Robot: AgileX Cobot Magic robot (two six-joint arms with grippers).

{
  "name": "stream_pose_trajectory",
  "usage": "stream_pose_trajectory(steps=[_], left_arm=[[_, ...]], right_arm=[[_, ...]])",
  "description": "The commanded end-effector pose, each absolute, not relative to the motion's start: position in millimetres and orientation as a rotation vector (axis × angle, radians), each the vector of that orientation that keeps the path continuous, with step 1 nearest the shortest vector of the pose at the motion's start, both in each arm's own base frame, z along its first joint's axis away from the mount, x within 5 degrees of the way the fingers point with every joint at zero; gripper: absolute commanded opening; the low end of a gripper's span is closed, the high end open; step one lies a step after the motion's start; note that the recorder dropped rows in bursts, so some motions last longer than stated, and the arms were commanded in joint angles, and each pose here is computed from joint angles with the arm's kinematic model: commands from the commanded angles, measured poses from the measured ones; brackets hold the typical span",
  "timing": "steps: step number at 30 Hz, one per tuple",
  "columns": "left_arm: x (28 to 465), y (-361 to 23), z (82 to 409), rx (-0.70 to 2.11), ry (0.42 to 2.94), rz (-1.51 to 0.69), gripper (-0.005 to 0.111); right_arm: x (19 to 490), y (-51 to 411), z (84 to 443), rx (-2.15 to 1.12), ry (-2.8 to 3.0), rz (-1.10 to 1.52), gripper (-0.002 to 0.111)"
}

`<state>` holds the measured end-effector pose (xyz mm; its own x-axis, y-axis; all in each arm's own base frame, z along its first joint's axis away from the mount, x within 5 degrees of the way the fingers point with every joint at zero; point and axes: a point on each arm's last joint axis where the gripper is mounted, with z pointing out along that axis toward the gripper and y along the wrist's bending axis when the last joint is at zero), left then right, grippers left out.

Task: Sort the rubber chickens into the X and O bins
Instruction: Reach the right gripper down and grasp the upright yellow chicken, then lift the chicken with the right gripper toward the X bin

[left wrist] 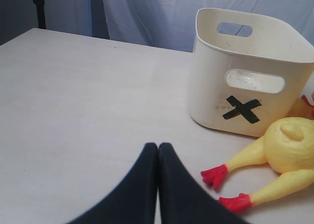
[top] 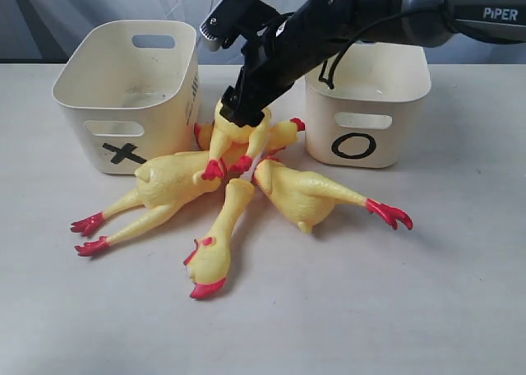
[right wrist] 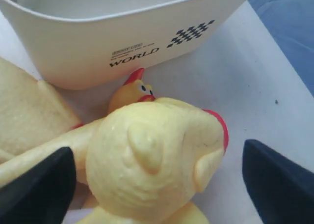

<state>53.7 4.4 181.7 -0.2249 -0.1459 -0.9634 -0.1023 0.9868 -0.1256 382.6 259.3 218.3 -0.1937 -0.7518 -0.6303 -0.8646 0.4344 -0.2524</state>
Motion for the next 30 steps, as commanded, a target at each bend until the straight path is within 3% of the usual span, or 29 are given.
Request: stream_pose_trajectory(steps=[1, 7, 9, 11, 14, 16, 20, 30], left_arm=[[54.0, 4.3, 184.8, -0.179, 1.789, -0.041, 0.000], [54.0, 4.3, 184.8, -0.179, 1.789, -0.041, 0.000], [54.0, 4.3, 184.8, -0.179, 1.789, -0.041, 0.000], [54.0, 4.3, 184.8, -0.179, 1.789, -0.041, 0.000], [54.0, 4.3, 184.8, -0.179, 1.789, -0.041, 0.000], [54.0, 4.3, 184.8, -0.179, 1.789, -0.041, 0.000], [54.0, 4.3, 184.8, -0.179, 1.789, -0.041, 0.000], [54.0, 4.3, 184.8, -0.179, 1.789, -0.041, 0.000]], right_arm=[[387.2, 263.4, 206.2, -1.354, 1.998, 0.210, 0.086], [379.4, 283.0, 174.0, -1.480, 1.987, 0.195, 0.086], [375.7, 288.0, 166.2, -1.563, 1.955, 0.144, 0.081], [371.6, 291.7, 164.1, -1.658, 1.902, 0.074, 0.060], [365.3, 297.6, 172.0, -1.764, 1.793, -0.029, -0.001], [364.6, 299.2, 182.7, -1.737, 1.764, -0.049, 0.003], [363.1, 298.7, 207.9, -1.701, 1.730, -0.081, -0.001], [355.3, 289.2, 316.9, -1.401, 1.661, -0.050, -0.001]])
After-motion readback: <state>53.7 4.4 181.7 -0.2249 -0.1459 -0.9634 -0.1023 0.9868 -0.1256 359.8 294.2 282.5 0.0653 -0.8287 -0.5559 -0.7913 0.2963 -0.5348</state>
